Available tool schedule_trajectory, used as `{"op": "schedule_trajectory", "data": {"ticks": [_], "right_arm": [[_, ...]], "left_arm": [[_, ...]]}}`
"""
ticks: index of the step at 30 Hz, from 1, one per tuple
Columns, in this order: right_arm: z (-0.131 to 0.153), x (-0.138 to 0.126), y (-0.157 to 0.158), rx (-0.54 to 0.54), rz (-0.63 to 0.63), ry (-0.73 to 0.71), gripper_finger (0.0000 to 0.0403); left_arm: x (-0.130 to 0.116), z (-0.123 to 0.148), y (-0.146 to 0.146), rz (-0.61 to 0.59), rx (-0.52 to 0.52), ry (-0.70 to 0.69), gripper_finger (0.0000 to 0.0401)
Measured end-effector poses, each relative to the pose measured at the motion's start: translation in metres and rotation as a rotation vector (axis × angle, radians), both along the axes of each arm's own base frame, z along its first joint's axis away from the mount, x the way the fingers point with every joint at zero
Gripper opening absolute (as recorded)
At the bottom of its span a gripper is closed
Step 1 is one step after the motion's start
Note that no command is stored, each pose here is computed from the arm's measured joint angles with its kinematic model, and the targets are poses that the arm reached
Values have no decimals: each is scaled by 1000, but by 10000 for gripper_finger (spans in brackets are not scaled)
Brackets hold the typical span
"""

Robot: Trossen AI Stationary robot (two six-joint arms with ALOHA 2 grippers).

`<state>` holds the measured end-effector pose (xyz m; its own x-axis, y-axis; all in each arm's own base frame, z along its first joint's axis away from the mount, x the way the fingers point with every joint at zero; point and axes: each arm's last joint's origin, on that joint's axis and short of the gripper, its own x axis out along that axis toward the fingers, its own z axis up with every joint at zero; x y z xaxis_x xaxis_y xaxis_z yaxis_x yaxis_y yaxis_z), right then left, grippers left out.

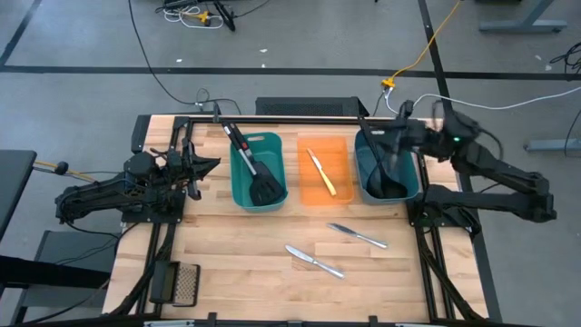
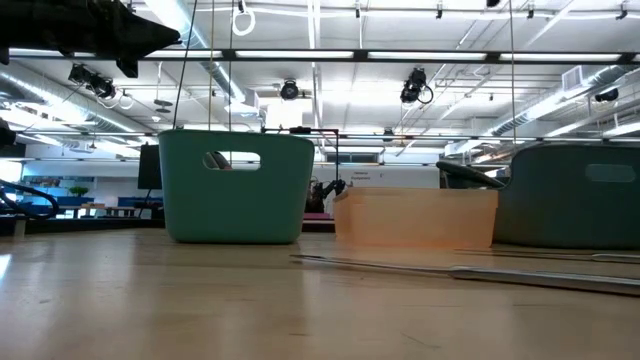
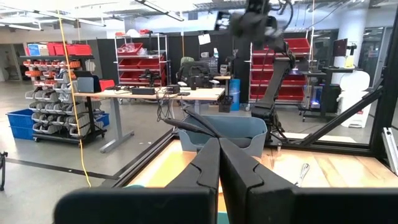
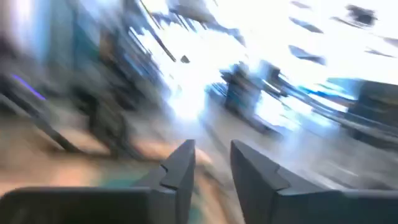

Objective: Pick & Place Kitchen Items
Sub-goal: Put the bottom silver knife into the orange bin

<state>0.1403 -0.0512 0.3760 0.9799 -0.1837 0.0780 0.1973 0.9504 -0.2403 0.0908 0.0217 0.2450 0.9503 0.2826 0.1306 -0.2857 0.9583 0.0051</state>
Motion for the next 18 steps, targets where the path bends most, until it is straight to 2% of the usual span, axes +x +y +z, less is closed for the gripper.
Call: {"op": "schedule_trajectory", "data": {"ticks": [2,4,6,13,18], "right_arm": [[-4,4,4,97,135,-82,81],[-20,10,11,163,243,-99,40],[-41,16,19,198,295,-106,11],[-97,1,38,223,235,-117,6],[-102,-22,45,221,288,-203,5]], "left_arm": [[0,0,0,0,0,0,9],[0,0,0,0,0,0,9],[0,0,0,-1,0,0,9],[0,0,0,-1,-1,-4,9],[0,0,0,0,-1,-4,9]]}}
